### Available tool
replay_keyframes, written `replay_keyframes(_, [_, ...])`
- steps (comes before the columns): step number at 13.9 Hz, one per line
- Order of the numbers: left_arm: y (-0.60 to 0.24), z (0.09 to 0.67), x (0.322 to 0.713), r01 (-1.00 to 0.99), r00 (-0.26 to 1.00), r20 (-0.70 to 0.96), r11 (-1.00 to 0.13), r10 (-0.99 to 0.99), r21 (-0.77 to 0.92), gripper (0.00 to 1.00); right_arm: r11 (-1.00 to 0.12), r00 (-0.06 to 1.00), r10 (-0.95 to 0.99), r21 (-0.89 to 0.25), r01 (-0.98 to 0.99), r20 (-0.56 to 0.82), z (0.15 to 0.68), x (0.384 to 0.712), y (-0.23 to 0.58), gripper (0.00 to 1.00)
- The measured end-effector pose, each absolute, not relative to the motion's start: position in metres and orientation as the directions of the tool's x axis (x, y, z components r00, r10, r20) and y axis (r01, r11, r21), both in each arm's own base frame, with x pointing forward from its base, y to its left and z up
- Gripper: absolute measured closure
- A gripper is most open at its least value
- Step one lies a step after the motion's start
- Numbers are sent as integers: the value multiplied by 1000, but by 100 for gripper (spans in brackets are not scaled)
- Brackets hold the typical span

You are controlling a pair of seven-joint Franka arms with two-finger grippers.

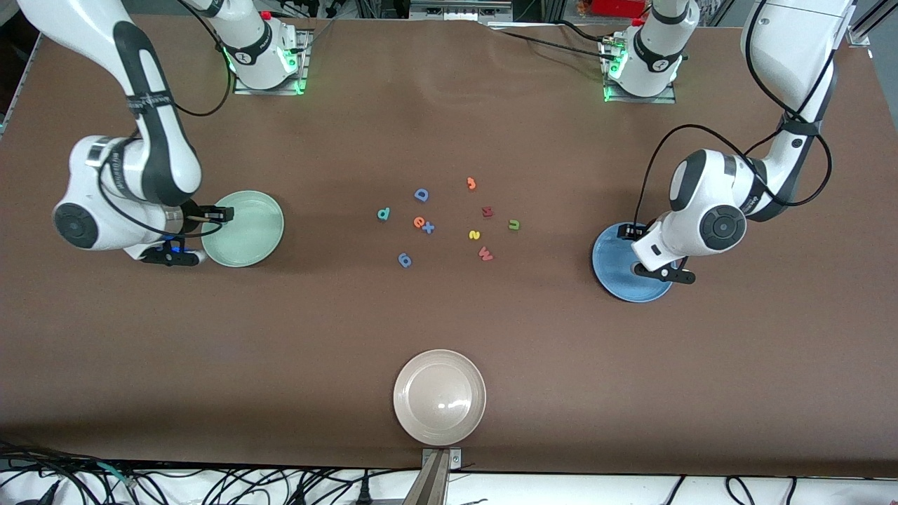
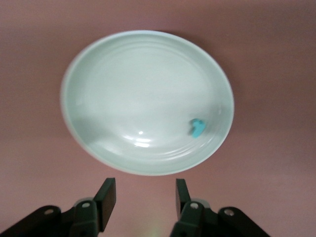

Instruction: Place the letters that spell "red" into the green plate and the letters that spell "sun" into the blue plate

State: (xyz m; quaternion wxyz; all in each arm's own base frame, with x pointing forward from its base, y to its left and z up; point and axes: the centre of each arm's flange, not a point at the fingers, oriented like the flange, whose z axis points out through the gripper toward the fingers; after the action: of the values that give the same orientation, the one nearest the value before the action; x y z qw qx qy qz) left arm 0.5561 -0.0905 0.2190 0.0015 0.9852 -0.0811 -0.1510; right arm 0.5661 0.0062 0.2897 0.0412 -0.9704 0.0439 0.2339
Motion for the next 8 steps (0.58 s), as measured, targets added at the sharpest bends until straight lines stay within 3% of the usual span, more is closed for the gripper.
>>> replay_keyframes(1, [-101, 223, 555, -155, 943, -292, -987, -158, 36, 0, -990, 884, -83, -61, -125, -460, 305, 572, 15, 40])
replay_keyframes(2, [-117, 227, 553, -133, 947, -288, -990, -141, 46, 0, -988, 883, -108, -53, -148, -457, 318, 576, 27, 39])
replay_keyframes(6, [-204, 243, 533, 12, 960, -281, -999, 2, 34, 0, -970, 873, -223, 6, -244, -435, 346, 573, 118, 4])
replay_keyframes(8, [-249, 256, 524, 71, 965, -256, -997, 61, 31, 0, -955, 863, -282, 35, -295, -419, 357, 564, 171, 1])
